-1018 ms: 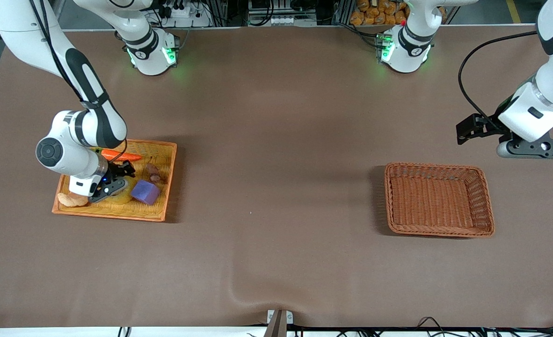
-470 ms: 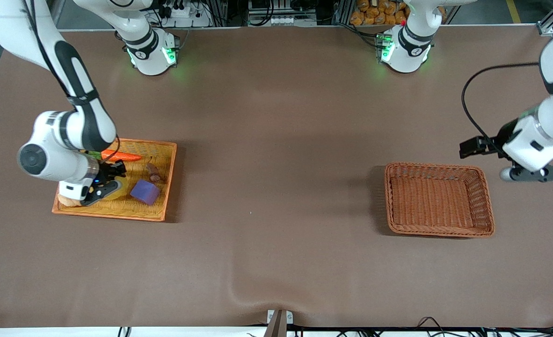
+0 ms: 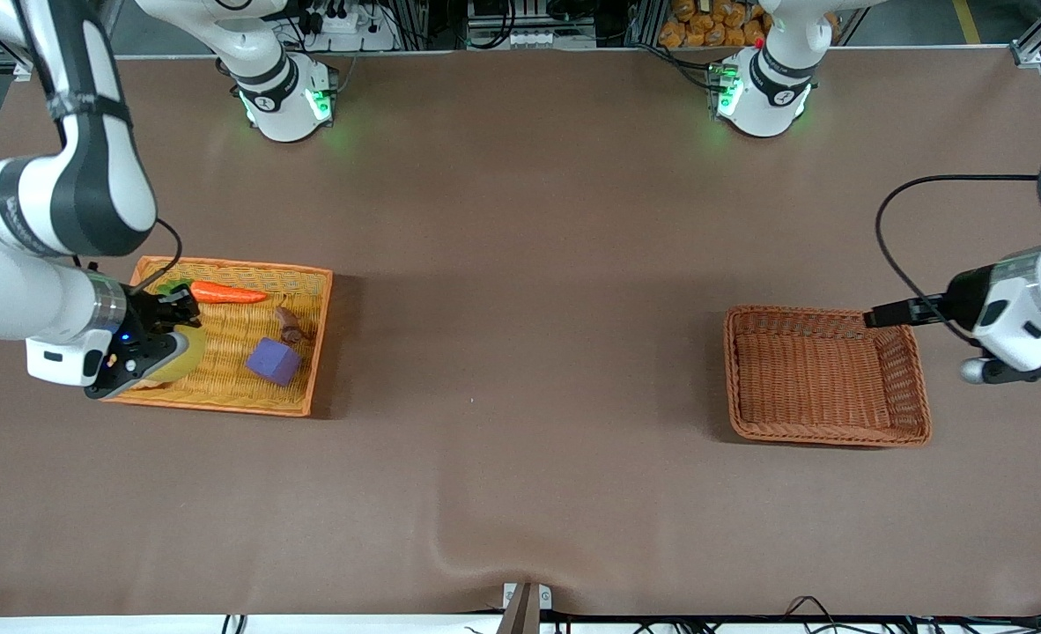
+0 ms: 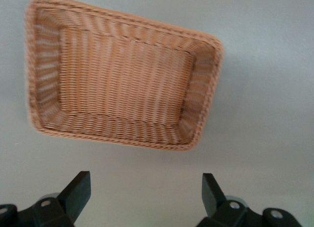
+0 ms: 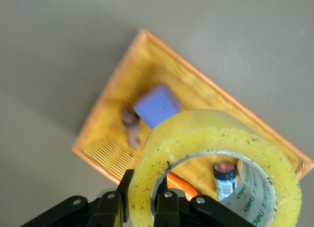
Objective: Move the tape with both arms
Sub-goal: 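Grasp the tape roll with the right gripper while the left gripper approaches the basket, then carry the tape roll with the right gripper to the table middle, then release the tape on the table while the left gripper reaches toward it, then grasp the tape roll with the left gripper while the right gripper withdraws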
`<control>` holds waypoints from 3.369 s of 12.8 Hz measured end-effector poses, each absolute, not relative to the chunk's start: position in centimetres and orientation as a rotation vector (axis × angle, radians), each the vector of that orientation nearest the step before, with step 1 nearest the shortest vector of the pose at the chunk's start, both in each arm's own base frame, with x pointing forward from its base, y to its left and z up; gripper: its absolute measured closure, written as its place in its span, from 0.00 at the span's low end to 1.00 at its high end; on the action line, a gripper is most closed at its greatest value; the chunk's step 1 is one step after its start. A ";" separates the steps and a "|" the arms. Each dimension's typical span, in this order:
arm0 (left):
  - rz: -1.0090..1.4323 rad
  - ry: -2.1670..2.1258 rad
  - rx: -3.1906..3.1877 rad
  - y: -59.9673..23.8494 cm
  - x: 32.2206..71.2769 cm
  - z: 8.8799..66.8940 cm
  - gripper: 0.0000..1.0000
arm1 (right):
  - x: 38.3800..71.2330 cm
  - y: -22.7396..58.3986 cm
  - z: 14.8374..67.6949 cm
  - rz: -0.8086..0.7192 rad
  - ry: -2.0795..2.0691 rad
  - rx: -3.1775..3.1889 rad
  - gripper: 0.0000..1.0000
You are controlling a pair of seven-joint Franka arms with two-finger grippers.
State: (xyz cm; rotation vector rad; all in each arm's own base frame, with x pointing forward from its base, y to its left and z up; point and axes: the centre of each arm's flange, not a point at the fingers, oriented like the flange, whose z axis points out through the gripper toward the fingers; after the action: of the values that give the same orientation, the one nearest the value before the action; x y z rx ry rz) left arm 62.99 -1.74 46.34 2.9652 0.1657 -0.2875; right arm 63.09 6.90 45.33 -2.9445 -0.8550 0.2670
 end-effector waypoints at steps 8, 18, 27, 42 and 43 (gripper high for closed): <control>-0.211 0.160 2.942 -8.5 64.1 44.9 0.00 | 57.5 42.3 37.4 0.103 -0.430 -3.038 0.77; -0.210 0.165 2.942 -8.6 64.0 44.2 0.00 | 52.2 53.8 20.6 0.054 -0.309 -3.046 0.77; -0.162 0.154 2.938 -9.6 64.4 44.0 0.00 | 60.4 45.1 34.3 0.020 -0.074 -3.042 0.00; -0.047 0.427 3.008 -45.7 55.3 28.9 0.00 | 63.0 2.8 55.9 0.143 0.058 -3.080 0.00; 0.017 0.442 2.998 -47.3 54.7 27.0 0.00 | 62.6 1.7 56.5 0.143 0.066 -3.078 0.00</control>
State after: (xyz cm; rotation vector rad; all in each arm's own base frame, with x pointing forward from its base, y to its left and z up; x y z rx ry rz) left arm 54.68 -47.31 27.04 2.9979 0.4423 0.0174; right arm 62.64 1.71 56.54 -3.0780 0.0660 0.1435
